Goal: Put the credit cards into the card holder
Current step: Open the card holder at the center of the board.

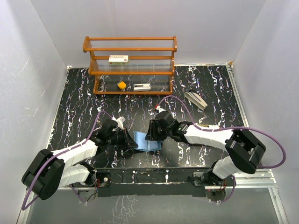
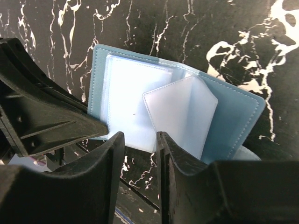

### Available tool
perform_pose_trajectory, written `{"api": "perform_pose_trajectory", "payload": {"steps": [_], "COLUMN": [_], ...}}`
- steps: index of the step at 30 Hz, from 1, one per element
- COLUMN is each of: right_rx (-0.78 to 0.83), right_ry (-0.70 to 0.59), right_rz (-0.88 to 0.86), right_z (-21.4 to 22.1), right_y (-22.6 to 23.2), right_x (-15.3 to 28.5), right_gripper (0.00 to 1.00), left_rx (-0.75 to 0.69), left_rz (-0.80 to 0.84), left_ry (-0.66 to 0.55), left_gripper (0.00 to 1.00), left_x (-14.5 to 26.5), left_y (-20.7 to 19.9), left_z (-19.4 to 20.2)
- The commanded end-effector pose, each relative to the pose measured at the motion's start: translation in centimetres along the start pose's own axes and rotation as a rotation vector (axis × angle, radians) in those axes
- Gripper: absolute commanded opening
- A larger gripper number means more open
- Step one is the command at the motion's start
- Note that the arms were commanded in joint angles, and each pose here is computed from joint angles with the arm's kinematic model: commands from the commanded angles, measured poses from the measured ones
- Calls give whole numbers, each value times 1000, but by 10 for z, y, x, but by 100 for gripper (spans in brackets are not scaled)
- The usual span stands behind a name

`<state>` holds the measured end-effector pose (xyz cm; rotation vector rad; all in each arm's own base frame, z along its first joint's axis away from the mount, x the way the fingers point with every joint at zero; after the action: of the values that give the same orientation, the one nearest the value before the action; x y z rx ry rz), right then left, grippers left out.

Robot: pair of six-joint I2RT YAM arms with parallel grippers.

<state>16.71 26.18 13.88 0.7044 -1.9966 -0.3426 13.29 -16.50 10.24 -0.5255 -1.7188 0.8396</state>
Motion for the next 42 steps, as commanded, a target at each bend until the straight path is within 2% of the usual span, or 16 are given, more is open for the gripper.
{"api": "perform_pose_trajectory", "payload": {"steps": [1, 7, 11, 15, 25, 30, 36, 42], "right_rx": [-9, -17, -27, -43, -80, -65, 9, 57], "right_ry": [-56, -46, -67, -124, -56, -46, -109, -92], "right_rz": [-120, -133, -105, -46, -78, -88, -28, -19], "right_z": [-14, -12, -14, -12, 6, 1, -5, -3], "right_y": [16, 17, 15, 7, 0, 5, -1, -5], "right_x": [-3, -6, 1, 15, 8, 5, 10, 7], "right_gripper": [34, 40, 40, 48, 52, 52, 61, 64], "left_rx": [-3, 4, 6, 9, 21, 27, 26, 28], "left_rz": [11, 1, -4, -9, -10, -16, -22, -22], "left_ry": [6, 8, 5, 7, -1, -1, -3, -2], "left_gripper": [0, 0, 0, 0, 0, 0, 0, 0], "left_x": [-1, -1, -2, -2, -4, -3, -3, -3], "left_y": [-4, -2, -1, 1, 2, 3, 4, 5], "left_z": [-1, 0, -1, 1, 0, 1, 1, 2]}}
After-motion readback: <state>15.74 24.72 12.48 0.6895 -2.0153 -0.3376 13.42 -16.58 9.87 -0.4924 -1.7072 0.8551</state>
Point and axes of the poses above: each gripper's point midway between its finger pads, its own x axis back along the fingers, its own y axis along the line the jaws close on, z = x × y, the point moved 9 cm from there along x, back along the fingers, and after that the axes turned 6 degrees about x, right-handed, at the moved point
